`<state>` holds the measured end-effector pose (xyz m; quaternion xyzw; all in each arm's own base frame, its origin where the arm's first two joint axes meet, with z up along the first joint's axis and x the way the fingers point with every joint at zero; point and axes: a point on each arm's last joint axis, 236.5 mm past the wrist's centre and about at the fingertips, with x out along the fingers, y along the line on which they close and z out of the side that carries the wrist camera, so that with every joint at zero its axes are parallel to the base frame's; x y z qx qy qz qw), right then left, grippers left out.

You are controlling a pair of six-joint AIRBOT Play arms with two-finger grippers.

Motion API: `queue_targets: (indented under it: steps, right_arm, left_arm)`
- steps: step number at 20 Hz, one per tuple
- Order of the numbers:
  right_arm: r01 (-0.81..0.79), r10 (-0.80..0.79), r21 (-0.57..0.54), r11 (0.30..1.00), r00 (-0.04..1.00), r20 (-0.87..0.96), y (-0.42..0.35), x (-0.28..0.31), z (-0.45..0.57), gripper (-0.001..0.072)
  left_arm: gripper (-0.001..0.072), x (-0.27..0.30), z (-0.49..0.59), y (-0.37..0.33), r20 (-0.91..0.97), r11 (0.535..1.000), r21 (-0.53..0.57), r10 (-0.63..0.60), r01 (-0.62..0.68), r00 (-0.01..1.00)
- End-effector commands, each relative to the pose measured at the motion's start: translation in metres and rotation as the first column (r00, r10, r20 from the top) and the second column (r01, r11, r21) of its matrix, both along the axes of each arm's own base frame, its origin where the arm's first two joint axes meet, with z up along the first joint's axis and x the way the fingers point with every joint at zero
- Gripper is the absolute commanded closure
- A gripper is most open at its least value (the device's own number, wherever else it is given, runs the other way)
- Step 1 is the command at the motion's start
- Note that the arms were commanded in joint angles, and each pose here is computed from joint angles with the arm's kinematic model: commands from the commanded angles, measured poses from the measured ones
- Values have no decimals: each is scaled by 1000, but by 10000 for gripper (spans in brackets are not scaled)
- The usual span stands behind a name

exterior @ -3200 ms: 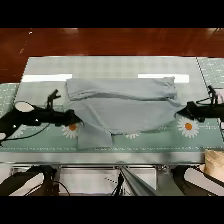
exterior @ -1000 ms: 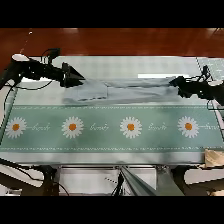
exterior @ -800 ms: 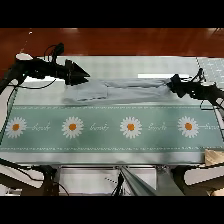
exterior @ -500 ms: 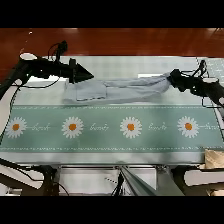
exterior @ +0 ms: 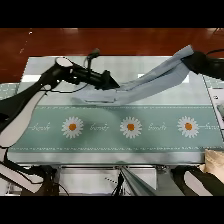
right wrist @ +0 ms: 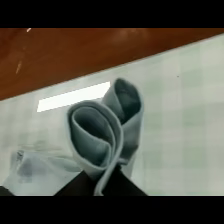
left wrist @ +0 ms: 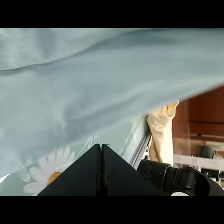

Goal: Fold the shirts.

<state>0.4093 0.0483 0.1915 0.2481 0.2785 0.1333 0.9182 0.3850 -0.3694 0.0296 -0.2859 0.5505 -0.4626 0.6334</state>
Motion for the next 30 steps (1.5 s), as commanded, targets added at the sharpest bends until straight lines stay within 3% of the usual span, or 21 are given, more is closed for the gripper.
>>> queue_targets:
  steps: [1,3,7,10,13,16,21,25,30]
  right_arm:
    - [35,-34,-44,998,999,18,2,-65,41,693]
    - [70,-70,-60,996,997,-12,-2,-88,44,693]
    - [67,-69,-37,997,997,-47,6,-118,48,693]
    - [120,-122,-50,991,992,-41,-3,-131,52,693]
    - [176,-183,-110,978,981,-59,-21,-131,44,693]
    - [128,-144,-200,971,987,-70,-27,-121,31,693]
    - [9,-14,-120,993,999,-42,13,-58,17,694]
    - [-156,148,-80,985,984,-102,113,-14,-38,693]
    - [-219,225,54,974,964,-145,242,13,-124,682]
  left_arm:
    - [687,-33,-22,-61,-28,999,33,-14,15,1000]
    - [688,-70,-28,-100,-83,998,-5,-69,68,994]
    - [688,-99,-46,-162,-141,999,-43,15,-22,990]
    - [688,-126,-55,-180,-210,997,-82,-30,13,977]
    - [690,-101,-47,-169,-178,995,-92,10,-26,984]
    - [690,-29,2,-119,-56,981,-152,112,-119,992]
    - [690,67,127,28,265,937,-191,337,-294,903]
    - [689,67,210,135,439,905,-180,424,-385,792]
    - [688,11,270,202,593,899,-105,400,-426,698]
